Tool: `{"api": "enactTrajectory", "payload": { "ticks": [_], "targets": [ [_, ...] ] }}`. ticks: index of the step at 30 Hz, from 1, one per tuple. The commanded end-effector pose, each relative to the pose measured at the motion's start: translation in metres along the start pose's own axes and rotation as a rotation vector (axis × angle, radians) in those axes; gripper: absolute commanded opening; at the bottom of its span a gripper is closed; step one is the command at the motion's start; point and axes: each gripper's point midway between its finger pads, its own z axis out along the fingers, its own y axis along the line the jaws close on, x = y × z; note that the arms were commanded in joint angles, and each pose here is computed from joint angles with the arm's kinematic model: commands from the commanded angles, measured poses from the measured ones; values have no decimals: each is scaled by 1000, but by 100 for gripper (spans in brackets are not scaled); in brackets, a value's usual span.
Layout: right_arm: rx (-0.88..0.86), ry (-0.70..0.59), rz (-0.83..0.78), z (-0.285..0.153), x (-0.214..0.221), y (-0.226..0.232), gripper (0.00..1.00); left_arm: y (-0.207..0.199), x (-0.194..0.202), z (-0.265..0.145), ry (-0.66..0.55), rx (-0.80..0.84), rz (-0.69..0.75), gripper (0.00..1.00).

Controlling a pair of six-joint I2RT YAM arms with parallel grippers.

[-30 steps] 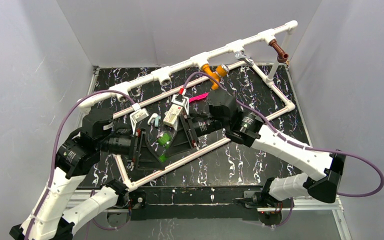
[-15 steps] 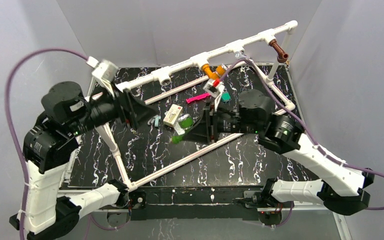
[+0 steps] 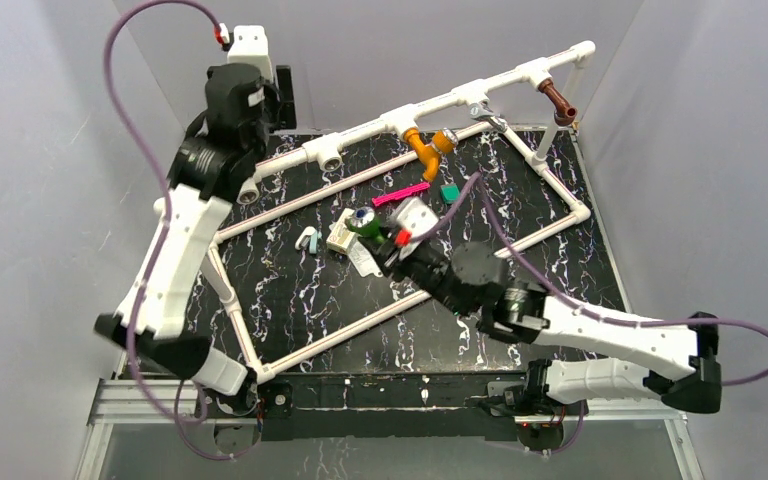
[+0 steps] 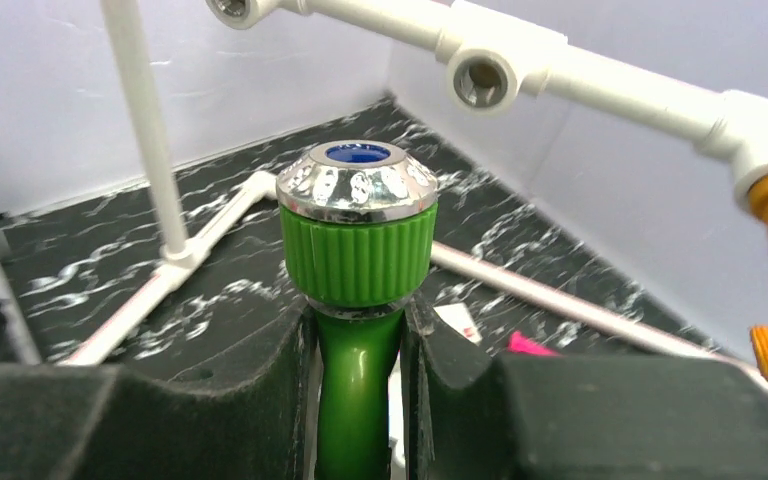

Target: Install the water faucets

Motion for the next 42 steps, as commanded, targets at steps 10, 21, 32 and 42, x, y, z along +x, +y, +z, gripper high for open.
{"api": "enactTrajectory", "payload": {
  "ticks": [10,21,32,42],
  "targets": [
    [443,-441,-232,-1,-85,-26,1,40,64,76,132,-127,-47,68],
    [401,-393,-171,37,-75,-31,1,46,130,66,206,-164,-57,68],
    [338,-347,-120,59,-66,-31,1,43,169,73,272,-174,-41,68],
    [351,-328,-101,69,-56,-37,1,39,191,76,288,-155,-26,69]
  ]
}}
